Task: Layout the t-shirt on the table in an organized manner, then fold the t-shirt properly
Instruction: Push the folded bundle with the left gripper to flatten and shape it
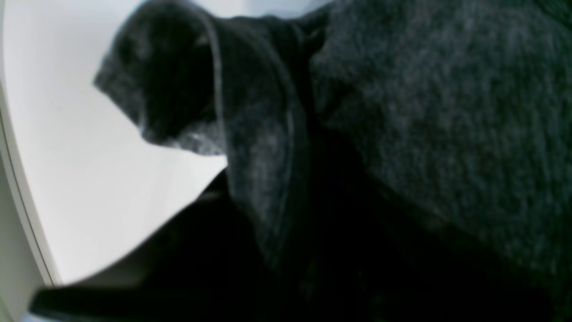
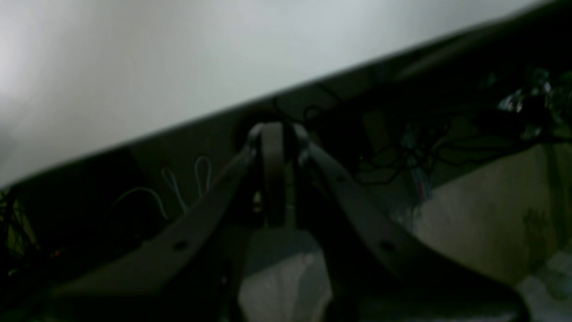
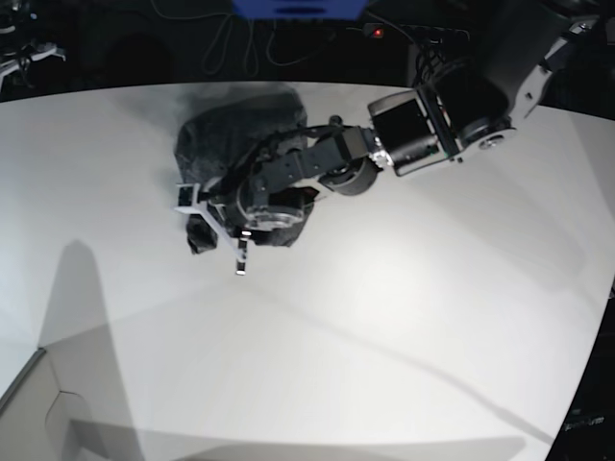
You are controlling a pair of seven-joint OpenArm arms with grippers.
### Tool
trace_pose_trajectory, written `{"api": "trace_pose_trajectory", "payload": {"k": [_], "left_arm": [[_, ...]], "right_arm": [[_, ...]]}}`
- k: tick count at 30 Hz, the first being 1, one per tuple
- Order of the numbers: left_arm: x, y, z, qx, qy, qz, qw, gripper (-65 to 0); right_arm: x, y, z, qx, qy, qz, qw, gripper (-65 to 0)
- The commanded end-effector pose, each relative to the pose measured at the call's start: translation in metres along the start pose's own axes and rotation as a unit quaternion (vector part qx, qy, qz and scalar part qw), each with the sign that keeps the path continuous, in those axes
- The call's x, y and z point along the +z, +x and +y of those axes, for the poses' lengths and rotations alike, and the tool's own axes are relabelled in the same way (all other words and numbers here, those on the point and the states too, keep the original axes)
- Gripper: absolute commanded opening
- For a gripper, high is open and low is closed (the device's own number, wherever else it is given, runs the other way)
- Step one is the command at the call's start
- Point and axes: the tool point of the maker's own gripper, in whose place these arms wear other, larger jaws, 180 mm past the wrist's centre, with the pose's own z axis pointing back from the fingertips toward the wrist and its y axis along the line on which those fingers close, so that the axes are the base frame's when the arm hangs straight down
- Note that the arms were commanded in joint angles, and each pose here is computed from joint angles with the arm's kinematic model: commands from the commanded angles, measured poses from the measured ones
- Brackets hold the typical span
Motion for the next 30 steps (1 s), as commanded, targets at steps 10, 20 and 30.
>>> {"api": "trace_pose_trajectory", "payload": {"k": [10, 20, 30], "left_arm": [[0.014, 0.003, 0.047, 0.040, 0.042, -0.018, 0.998, -41.1], [0.045, 0.015, 0.088, 0.045, 0.103, -0.051, 0.992, -40.9], [0.101, -0.056, 0.136, 0.111, 0.215, 0.020, 0.970, -40.9]], "right_arm": [[0.005, 0.007, -0.002, 0.004, -0.002, -0.016, 0.9999, -62.7], [0.004, 0.007, 0.000, 0.006, 0.001, -0.016, 0.9999, -62.7], [0.003, 0.010, 0.000, 0.006, 0.001, -0.020, 0.9998, -62.7]]}}
